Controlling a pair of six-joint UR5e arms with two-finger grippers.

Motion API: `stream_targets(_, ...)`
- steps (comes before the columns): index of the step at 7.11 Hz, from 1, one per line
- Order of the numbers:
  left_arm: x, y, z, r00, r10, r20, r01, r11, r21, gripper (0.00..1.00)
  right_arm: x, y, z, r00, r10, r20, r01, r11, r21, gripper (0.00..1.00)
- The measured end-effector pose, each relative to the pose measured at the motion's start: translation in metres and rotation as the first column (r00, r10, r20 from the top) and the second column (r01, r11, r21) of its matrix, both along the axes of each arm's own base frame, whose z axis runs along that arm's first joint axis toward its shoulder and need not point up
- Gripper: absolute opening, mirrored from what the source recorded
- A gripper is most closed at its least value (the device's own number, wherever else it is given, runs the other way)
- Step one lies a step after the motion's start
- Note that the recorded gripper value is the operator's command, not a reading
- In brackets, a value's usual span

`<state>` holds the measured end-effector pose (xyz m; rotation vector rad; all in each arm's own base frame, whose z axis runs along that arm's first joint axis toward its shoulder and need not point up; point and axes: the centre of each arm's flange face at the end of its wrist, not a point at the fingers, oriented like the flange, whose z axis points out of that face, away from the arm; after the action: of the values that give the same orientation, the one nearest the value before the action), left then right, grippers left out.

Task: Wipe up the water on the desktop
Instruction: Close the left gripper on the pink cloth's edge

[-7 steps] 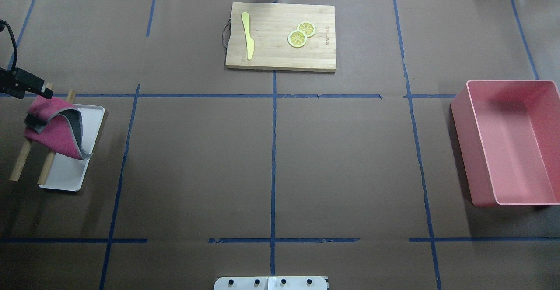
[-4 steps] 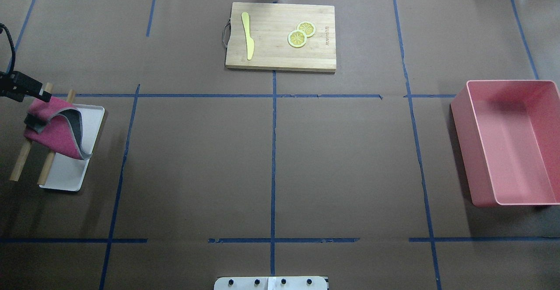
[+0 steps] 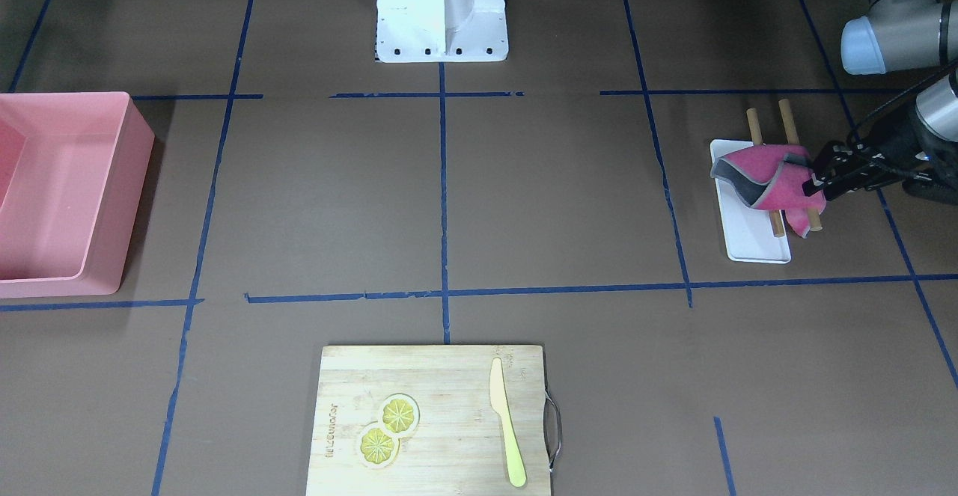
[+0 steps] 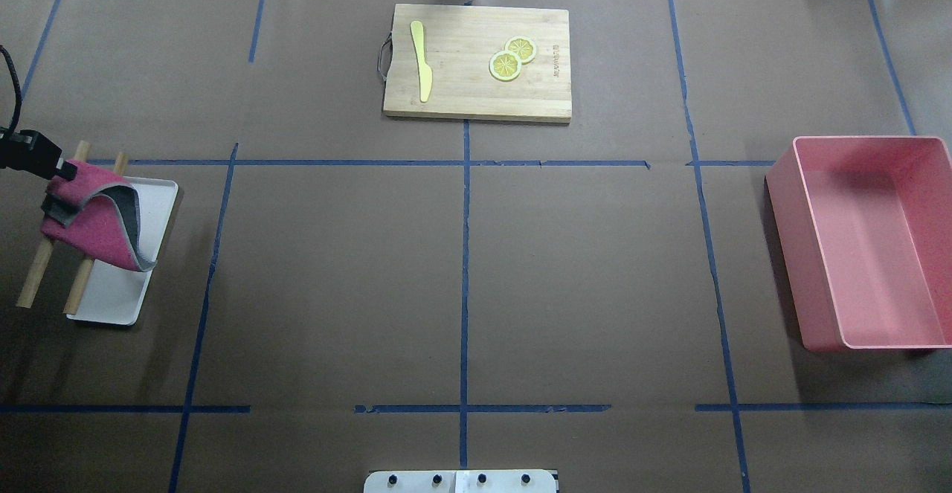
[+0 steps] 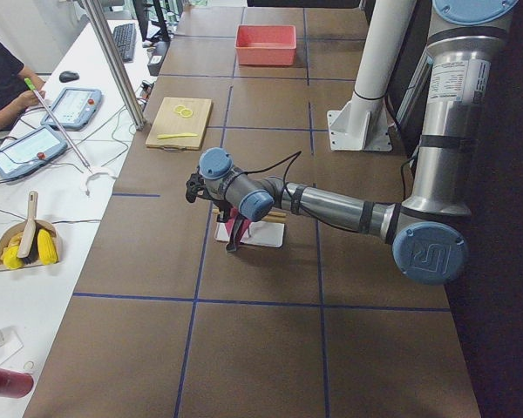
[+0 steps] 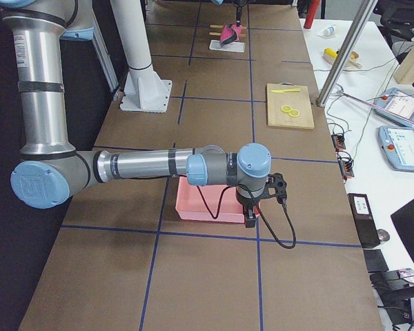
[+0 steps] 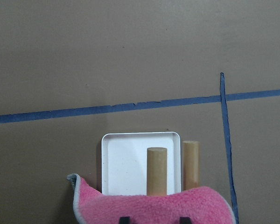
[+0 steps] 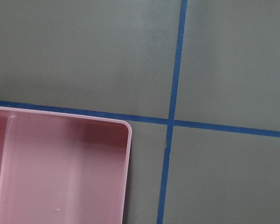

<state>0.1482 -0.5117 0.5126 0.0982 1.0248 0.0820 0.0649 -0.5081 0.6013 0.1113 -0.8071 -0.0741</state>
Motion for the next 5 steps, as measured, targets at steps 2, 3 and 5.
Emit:
stream_targets(2,-0.0014,0.0054,-0.0087,1.0,0.01,-0.02,-0.01,1.0,0.005,0.22,0.0,0.0,0.0003,1.0,0.0,0.0,0.0,1.0,-0.001,1.0)
stream_targets(3,-0.0014,0.0064,-0.01,0.999,0.016,-0.028,-0.016,1.0,0.003,0.29,0.0,0.0,0.0008,1.0,0.0,0.0,0.0,1.0,-0.002,1.0)
stream_targets(5,-0.0009,0.0068,-0.0094,0.999,0.019,-0.031,-0.019,1.0,-0.001,0.5,-0.0008,-0.0005,0.0019,1.0,-0.002,0.0,0.002,1.0,-0.004,1.0)
